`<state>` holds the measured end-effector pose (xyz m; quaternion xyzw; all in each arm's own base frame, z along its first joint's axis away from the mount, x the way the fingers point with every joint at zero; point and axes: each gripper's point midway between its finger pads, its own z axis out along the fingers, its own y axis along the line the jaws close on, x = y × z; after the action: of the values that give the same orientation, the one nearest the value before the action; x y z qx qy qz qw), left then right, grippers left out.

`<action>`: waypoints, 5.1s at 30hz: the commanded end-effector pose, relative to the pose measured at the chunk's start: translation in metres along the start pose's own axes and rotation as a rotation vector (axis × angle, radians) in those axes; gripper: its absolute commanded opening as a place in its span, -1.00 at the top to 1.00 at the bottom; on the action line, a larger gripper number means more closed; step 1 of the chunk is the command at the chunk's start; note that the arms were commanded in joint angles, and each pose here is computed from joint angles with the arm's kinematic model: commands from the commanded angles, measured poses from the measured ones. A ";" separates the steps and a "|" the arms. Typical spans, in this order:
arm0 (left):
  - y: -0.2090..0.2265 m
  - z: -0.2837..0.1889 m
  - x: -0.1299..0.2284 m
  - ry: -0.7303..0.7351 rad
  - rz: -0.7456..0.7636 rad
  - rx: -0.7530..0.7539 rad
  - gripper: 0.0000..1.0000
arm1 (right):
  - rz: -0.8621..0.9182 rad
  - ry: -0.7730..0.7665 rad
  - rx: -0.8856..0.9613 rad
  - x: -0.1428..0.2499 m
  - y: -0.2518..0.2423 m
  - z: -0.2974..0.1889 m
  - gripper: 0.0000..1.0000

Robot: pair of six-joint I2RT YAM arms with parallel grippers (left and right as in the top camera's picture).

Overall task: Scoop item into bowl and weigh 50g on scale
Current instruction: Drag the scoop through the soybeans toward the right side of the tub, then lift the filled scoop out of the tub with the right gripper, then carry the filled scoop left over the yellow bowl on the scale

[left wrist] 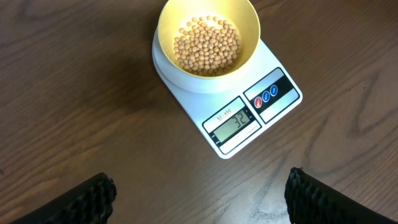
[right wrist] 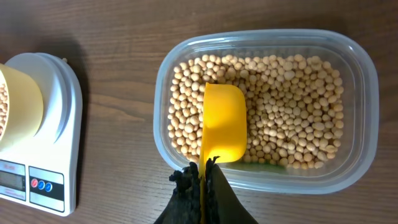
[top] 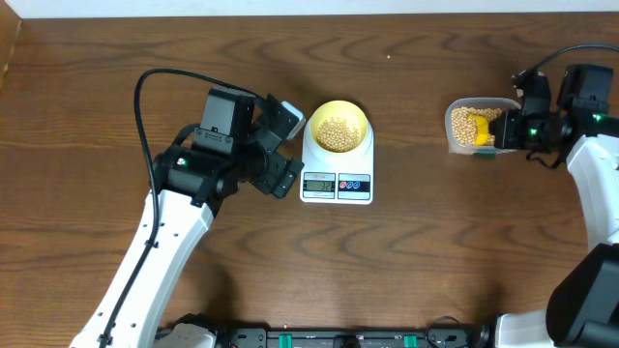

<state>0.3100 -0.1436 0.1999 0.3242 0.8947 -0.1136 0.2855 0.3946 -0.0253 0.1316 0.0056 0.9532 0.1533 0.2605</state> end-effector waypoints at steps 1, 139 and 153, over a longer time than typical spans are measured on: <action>-0.004 0.001 0.004 0.004 0.014 0.017 -0.79 | 0.062 0.024 -0.030 0.007 -0.004 0.006 0.98; -0.004 0.001 0.004 0.005 0.014 0.018 -0.78 | 0.095 -0.030 -0.842 -0.026 0.146 -0.024 0.98; -0.004 0.001 0.004 0.004 0.014 0.018 -0.78 | 0.014 0.009 -0.818 -0.017 0.182 -0.008 0.98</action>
<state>0.3100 -0.1436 0.1999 0.3242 0.8947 -0.1136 0.2855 0.3960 0.1334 0.2032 -0.0865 0.8161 0.5152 0.2470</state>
